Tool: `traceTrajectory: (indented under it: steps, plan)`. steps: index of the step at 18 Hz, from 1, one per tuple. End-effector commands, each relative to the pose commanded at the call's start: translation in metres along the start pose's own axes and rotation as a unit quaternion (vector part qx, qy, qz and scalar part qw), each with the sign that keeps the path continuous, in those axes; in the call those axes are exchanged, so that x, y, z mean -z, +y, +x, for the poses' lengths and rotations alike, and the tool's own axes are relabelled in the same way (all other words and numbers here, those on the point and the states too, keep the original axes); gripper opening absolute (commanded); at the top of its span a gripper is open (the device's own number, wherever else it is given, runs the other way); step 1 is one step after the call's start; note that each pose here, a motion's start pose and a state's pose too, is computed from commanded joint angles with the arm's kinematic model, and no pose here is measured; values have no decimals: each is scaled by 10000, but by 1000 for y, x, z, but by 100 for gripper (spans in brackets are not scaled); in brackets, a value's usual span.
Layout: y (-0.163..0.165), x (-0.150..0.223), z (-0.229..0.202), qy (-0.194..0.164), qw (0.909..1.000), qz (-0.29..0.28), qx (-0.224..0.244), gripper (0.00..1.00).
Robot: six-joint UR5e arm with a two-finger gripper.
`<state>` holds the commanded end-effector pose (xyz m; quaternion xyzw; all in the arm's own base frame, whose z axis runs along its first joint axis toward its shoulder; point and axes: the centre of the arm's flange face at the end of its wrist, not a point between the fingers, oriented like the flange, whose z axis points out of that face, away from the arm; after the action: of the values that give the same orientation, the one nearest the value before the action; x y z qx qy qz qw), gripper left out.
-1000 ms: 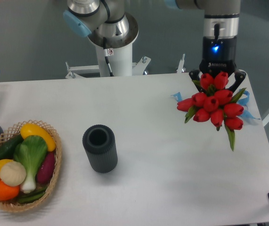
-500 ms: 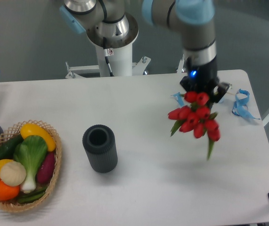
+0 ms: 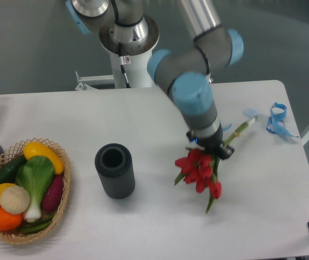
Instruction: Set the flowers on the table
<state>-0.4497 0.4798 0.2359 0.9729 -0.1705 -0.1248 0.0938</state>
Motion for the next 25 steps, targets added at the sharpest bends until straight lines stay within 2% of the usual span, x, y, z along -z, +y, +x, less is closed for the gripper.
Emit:
traceTrajectory:
  steps: [4, 5, 6, 7, 8, 9, 11, 15, 18, 19, 21, 25]
  plan:
    - [-10, -9, -5, 27, 10000, 21, -37, 28]
    - [-10, -10, -4, 34, 10000, 19, -40, 36]
    - [-10, -10, -4, 34, 10000, 19, -40, 52]
    - [-9, -7, -5, 11, 10000, 18, -33, 75]
    - [-8, -2, -6, -39, 10000, 33, -49, 93]
    - [-7, 3, -7, -81, 10000, 46, -21, 100]
    - [-4, 19, -8, -238, 9997, 73, 55, 100]
    - [13, 77, -17, -751, 9966, 214, 250, 100]
    - [55, 126, -39, -1066, 9924, 296, 539, 100]
    - [69, 143, -45, -1041, 9923, 312, 598, 100]
    - [104, 162, -60, -707, 9941, 577, 587, 100]
    - [172, 190, -72, -466, 9946, 923, 59, 100]
